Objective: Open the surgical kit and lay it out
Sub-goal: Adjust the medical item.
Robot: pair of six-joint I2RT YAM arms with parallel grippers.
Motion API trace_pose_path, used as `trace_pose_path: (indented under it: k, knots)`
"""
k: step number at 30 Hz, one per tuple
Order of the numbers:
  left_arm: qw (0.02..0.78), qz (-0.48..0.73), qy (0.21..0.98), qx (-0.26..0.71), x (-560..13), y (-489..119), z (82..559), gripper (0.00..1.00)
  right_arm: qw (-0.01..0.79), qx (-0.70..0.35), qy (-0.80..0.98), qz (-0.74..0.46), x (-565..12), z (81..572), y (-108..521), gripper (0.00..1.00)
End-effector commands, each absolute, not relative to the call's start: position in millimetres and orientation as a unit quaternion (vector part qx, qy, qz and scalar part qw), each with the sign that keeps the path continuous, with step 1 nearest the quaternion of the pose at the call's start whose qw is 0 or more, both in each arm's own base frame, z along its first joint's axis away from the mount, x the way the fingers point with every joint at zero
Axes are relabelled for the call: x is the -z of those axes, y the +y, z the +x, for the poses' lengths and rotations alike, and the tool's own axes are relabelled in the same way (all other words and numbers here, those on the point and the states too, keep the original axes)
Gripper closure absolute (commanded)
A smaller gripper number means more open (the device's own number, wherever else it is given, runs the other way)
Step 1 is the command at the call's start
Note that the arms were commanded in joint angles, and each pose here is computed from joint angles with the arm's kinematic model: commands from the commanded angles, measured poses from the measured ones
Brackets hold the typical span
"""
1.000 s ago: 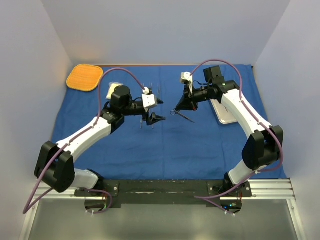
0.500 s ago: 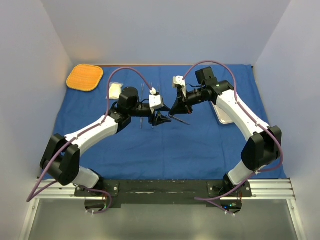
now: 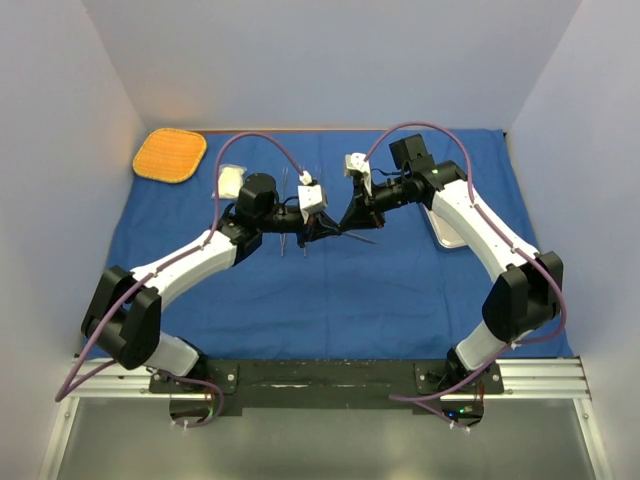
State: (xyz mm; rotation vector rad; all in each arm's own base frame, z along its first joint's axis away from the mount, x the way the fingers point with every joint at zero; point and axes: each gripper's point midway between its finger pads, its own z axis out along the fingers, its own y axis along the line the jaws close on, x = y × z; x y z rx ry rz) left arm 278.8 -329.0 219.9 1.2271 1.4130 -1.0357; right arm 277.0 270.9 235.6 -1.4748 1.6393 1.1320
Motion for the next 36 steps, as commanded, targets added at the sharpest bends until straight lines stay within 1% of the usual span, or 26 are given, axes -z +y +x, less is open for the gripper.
trace_pose_path:
  k: [1, 2, 3, 4, 5, 6, 7, 8, 9, 10, 11, 12, 13, 14, 15, 16, 17, 18, 21, 26, 30, 36]
  knots:
    - [0.518, 0.474, 0.576, 0.419, -242, -331, 291, 1.0, 0.357, -0.433, 0.612, -0.557, -260, 275, 276, 0.67]
    - [0.525, 0.466, 0.578, 0.416, -244, -331, 294, 1.0, 0.375, -0.424, 0.612, -0.553, -264, 283, 277, 0.65]
    - [0.53, 0.451, 0.593, 0.407, -239, -327, 300, 1.0, 0.374, -0.427, 0.629, -0.532, -266, 285, 277, 0.63]
    - [0.53, 0.436, 0.601, 0.41, -240, -326, 301, 1.0, 0.399, -0.41, 0.633, -0.522, -270, 296, 275, 0.56]
    - [0.547, 0.429, 0.595, 0.404, -245, -324, 305, 1.0, 0.41, -0.406, 0.643, -0.504, -273, 302, 273, 0.53]
    - [0.547, 0.402, 0.615, 0.401, -237, -320, 309, 1.0, 0.408, -0.418, 0.674, -0.453, -278, 309, 271, 0.5]
    - [0.551, 0.383, 0.621, 0.405, -239, -318, 309, 1.0, 0.424, -0.408, 0.697, -0.41, -278, 319, 261, 0.4]
    - [0.572, 0.368, 0.613, 0.403, -248, -315, 313, 1.0, 0.476, -0.381, 0.702, -0.368, -292, 344, 255, 0.35]
    - [0.574, 0.351, 0.622, 0.401, -241, -311, 314, 1.0, 0.476, -0.396, 0.725, -0.301, -298, 351, 250, 0.32]
    - [0.588, 0.308, 0.634, 0.397, -246, -304, 321, 1.0, 0.486, -0.387, 0.737, -0.265, -295, 358, 243, 0.3]
    - [0.611, 0.284, 0.624, 0.396, -256, -300, 326, 1.0, 0.521, -0.356, 0.744, -0.219, -306, 372, 231, 0.28]
    - [0.616, 0.257, 0.632, 0.393, -250, -294, 328, 1.0, 0.521, -0.355, 0.754, -0.181, -306, 375, 226, 0.27]
    - [0.629, 0.201, 0.644, 0.387, -252, -285, 339, 1.0, 0.521, -0.351, 0.763, -0.15, -304, 378, 222, 0.27]
    - [0.645, 0.18, 0.632, 0.389, -260, -282, 342, 1.0, 0.529, -0.345, 0.767, -0.114, -307, 381, 215, 0.27]
    - [0.648, 0.163, 0.636, 0.385, -256, -278, 344, 1.0, 0.524, -0.351, 0.775, -0.045, -306, 386, 209, 0.26]
    - [0.659, 0.142, 0.641, 0.367, -253, -273, 351, 1.0, 0.514, -0.353, 0.782, -0.007, -295, 387, 205, 0.26]
    - [0.668, 0.143, 0.634, 0.364, -257, -277, 350, 1.0, 0.514, -0.363, 0.777, 0.021, -297, 389, 204, 0.26]
    - [0.673, 0.144, 0.631, 0.358, -258, -278, 352, 1.0, 0.491, -0.382, 0.78, 0.069, -291, 389, 205, 0.26]
    - [0.688, 0.15, 0.618, 0.349, -265, -284, 353, 1.0, 0.448, -0.413, 0.782, 0.129, -277, 392, 215, 0.26]
    - [0.707, 0.147, 0.614, 0.319, -268, -283, 358, 1.0, 0.404, -0.429, 0.784, 0.194, -261, 393, 230, 0.27]
    - [0.712, 0.158, 0.611, 0.309, -268, -286, 357, 1.0, 0.377, -0.469, 0.76, 0.245, -258, 399, 238, 0.28]
    - [0.719, 0.17, 0.604, 0.298, -271, -292, 353, 1.0, 0.34, -0.5, 0.748, 0.274, -250, 403, 256, 0.34]
